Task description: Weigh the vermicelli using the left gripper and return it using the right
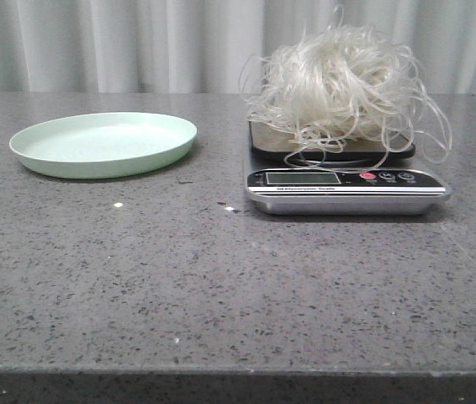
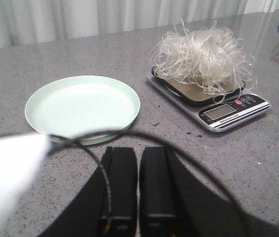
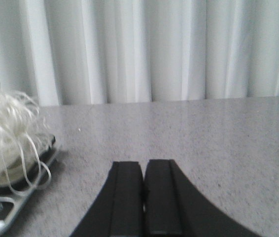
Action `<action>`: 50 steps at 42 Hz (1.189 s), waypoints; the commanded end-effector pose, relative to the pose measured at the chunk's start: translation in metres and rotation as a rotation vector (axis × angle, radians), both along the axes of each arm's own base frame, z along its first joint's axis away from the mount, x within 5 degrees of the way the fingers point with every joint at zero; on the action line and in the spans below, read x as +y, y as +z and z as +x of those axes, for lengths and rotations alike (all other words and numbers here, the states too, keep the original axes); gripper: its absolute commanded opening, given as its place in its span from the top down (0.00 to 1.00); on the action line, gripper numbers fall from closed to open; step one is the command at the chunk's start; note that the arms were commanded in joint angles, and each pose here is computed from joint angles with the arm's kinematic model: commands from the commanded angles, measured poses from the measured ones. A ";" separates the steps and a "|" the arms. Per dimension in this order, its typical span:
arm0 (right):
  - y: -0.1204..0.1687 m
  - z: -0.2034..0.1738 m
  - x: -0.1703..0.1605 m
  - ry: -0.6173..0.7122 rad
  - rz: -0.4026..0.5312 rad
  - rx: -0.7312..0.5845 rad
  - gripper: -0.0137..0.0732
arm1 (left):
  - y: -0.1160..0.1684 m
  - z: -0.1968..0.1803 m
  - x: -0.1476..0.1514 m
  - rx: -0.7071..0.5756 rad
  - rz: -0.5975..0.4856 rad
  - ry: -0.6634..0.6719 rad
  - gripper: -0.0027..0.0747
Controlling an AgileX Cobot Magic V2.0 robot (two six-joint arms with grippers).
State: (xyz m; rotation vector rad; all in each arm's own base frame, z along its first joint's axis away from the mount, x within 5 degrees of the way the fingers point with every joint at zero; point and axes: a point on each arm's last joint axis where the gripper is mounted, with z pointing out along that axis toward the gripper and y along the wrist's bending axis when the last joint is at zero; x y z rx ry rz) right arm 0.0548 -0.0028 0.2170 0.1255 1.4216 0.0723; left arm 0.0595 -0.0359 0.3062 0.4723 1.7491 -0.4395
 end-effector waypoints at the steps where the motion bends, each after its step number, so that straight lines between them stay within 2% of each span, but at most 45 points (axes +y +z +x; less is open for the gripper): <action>1: 0.045 -0.013 -0.002 -0.020 0.049 -0.214 0.67 | 0.018 0.000 -0.002 -0.109 -0.067 -0.018 0.79; 4: 0.063 -0.016 -0.002 -0.006 0.074 -0.228 0.67 | 0.020 0.000 -0.002 -0.129 -0.081 -0.023 0.79; 12: 0.119 -0.008 0.002 0.042 0.103 -0.167 0.67 | 0.027 -0.001 -0.004 -0.188 -0.123 -0.040 0.79; 19: 0.167 0.017 0.008 0.123 0.100 -0.033 0.67 | 0.028 -0.001 -0.004 -0.198 -0.130 -0.042 0.79; 23: 0.184 0.040 0.015 0.190 0.093 0.081 0.67 | 0.028 -0.001 -0.004 -0.198 -0.130 -0.042 0.79; 33: 0.205 0.102 0.042 0.359 -0.099 0.317 0.67 | 0.028 -0.001 -0.004 -0.198 -0.130 -0.042 0.79; 38: 0.207 0.132 0.052 0.397 -0.136 0.401 0.66 | 0.028 -0.001 -0.004 -0.198 -0.130 -0.042 0.79; 42: 0.207 0.153 0.057 0.410 -0.140 0.456 0.58 | 0.028 -0.001 -0.004 -0.198 -0.130 -0.042 0.79; 50: 0.203 0.190 0.065 0.425 -0.143 0.535 0.24 | 0.028 -0.001 -0.004 -0.198 -0.130 -0.042 0.79</action>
